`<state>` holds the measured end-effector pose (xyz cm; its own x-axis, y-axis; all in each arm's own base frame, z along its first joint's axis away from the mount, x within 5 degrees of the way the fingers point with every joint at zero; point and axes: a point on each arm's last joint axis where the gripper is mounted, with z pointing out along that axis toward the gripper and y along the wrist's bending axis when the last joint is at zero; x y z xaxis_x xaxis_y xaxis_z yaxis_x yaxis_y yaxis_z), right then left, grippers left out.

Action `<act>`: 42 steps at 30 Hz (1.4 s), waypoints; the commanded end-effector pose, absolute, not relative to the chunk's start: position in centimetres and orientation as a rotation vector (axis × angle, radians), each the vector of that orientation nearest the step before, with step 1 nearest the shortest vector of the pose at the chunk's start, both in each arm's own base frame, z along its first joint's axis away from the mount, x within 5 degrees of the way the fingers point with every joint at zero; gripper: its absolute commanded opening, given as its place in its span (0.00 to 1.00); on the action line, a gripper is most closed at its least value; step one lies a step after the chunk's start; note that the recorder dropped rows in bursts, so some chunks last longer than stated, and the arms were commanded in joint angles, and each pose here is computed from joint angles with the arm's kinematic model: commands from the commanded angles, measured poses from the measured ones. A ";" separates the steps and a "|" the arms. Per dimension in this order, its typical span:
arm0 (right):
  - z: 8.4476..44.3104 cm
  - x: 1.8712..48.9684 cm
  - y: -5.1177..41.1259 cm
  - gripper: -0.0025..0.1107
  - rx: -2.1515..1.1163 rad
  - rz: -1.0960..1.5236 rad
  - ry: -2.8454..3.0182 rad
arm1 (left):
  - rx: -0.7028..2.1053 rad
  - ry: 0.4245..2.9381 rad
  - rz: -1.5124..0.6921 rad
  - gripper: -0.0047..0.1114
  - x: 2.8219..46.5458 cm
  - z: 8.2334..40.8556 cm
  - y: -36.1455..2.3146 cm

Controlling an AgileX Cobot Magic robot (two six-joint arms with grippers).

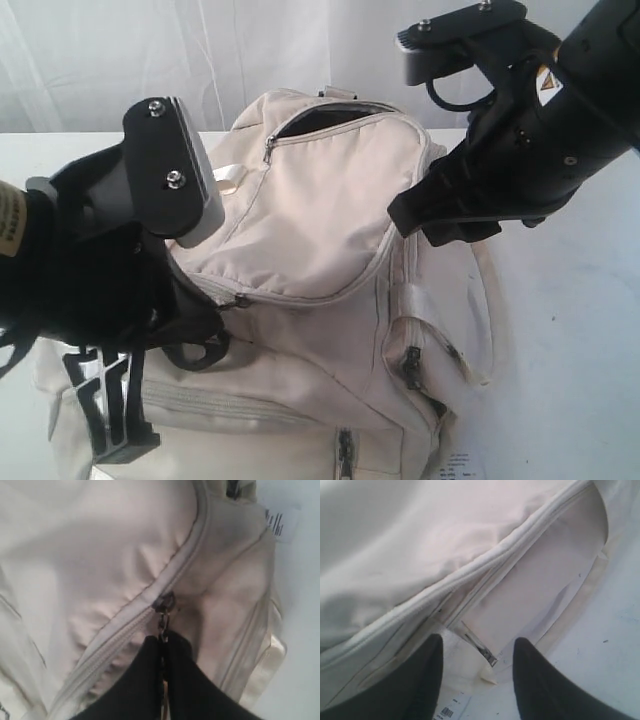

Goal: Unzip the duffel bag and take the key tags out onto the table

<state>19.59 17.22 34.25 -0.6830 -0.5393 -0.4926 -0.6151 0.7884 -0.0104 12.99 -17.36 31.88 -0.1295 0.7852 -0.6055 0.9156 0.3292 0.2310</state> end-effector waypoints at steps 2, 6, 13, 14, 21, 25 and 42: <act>34.2 19.6 17.1 0.39 -0.860 0.208 2.491 | 1.433 2.107 -0.042 0.04 13.2 31.7 -15.3; 34.3 19.6 17.2 0.39 -0.857 0.214 2.480 | 1.404 2.145 0.132 0.04 13.8 31.7 -14.2; 34.3 19.6 17.2 0.39 -0.857 0.214 2.480 | 1.350 2.185 0.327 0.04 14.3 31.8 -12.9; 34.3 19.6 17.2 0.39 -0.857 0.214 2.480 | 1.335 2.194 0.361 0.04 14.4 31.8 -12.7; 34.3 19.6 17.2 0.39 -0.857 0.214 2.480 | 1.266 2.193 0.488 0.04 14.9 32.2 -11.9; 34.3 19.6 17.2 0.39 -0.857 0.214 2.480 | 1.269 2.198 0.497 0.04 14.8 32.0 -11.8; 34.2 19.6 17.1 0.39 -0.860 0.207 2.492 | 1.137 2.119 0.708 0.04 17.8 32.3 -11.0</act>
